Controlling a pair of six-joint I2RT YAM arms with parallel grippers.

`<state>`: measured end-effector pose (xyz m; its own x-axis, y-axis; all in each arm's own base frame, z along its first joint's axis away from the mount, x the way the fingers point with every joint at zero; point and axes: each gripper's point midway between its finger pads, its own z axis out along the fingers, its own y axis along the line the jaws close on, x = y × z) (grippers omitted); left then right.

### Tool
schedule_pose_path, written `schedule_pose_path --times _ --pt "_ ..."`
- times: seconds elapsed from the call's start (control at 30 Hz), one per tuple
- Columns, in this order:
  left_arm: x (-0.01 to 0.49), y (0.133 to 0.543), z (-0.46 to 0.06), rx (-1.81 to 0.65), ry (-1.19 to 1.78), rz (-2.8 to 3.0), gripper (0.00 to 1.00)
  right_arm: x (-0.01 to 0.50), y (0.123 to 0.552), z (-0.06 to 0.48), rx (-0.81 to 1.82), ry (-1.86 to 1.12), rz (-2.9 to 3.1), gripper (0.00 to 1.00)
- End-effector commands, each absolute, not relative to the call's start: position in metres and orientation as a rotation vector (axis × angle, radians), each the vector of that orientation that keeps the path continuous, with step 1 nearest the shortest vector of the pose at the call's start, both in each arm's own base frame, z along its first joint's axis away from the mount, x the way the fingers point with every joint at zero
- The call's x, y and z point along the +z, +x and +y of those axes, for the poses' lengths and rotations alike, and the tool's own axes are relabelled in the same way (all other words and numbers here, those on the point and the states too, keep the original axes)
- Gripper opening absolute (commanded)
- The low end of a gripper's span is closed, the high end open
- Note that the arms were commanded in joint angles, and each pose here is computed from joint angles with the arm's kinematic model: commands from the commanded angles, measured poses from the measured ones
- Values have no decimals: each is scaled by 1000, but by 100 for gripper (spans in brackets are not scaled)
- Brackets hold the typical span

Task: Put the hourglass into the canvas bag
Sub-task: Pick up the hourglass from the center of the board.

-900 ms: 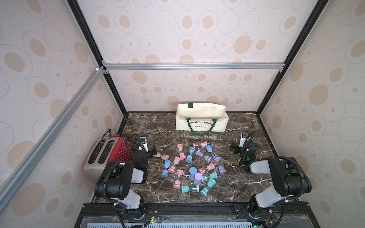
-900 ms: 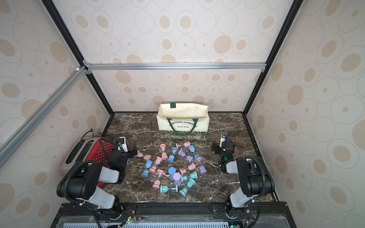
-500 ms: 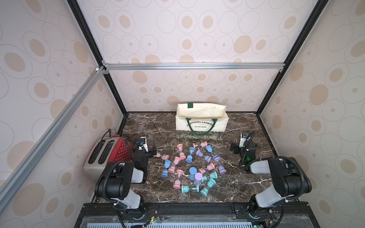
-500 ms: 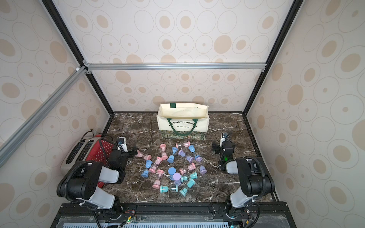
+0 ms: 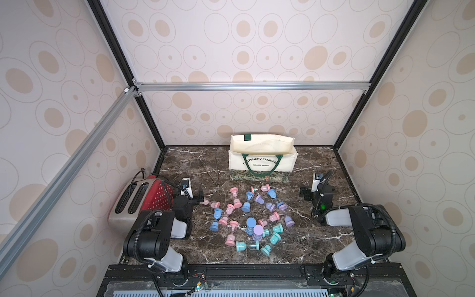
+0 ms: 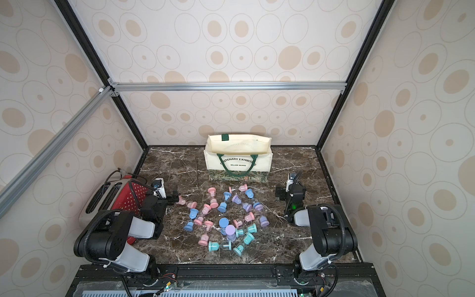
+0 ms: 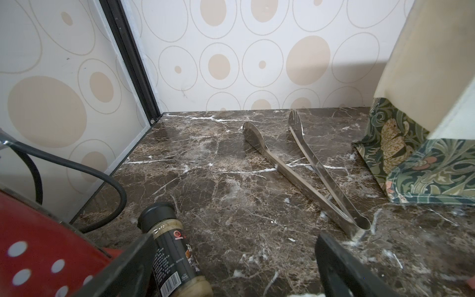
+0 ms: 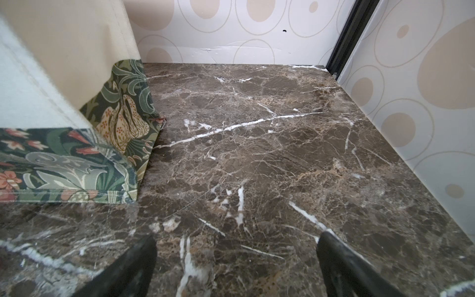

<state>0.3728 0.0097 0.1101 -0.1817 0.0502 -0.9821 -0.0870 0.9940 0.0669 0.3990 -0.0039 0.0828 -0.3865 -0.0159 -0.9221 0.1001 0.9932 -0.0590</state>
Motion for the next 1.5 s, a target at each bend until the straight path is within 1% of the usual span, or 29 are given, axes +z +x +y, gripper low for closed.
schedule_pose_path --times 0.0,0.3,0.4,0.57,0.7,0.8,0.9,1.0,1.07,1.2,1.33,1.47 --pt "126 381 13 150 -19 1696 98 88 397 -5 -129 51 1949 100" --pt "127 378 12 146 -12 1686 97 97 395 -7 -131 66 1925 100" --pt "142 375 10 139 -6 1657 98 108 391 -8 -135 68 1935 100" --pt "163 382 8 127 6 1689 98 137 385 -9 -130 84 1916 100" --pt "184 382 1 73 12 1676 98 153 382 -9 -72 164 1946 100" --pt "204 379 -5 9 -2 1645 98 158 376 -17 -50 337 2032 100" --pt "224 374 -6 -79 -82 1606 98 155 373 -14 -13 387 2122 100" --pt "237 372 -10 -175 -135 1592 97 152 373 0 97 390 2144 100" --pt "238 370 -21 -252 -117 1582 98 149 369 4 134 410 2170 100" --pt "223 375 -21 -352 -232 1641 97 142 363 19 214 377 2254 100" --pt "217 386 -27 -378 -235 1740 97 142 354 30 203 332 2331 100" --pt "220 380 -33 -427 -248 1746 97 147 343 45 154 243 2386 100"
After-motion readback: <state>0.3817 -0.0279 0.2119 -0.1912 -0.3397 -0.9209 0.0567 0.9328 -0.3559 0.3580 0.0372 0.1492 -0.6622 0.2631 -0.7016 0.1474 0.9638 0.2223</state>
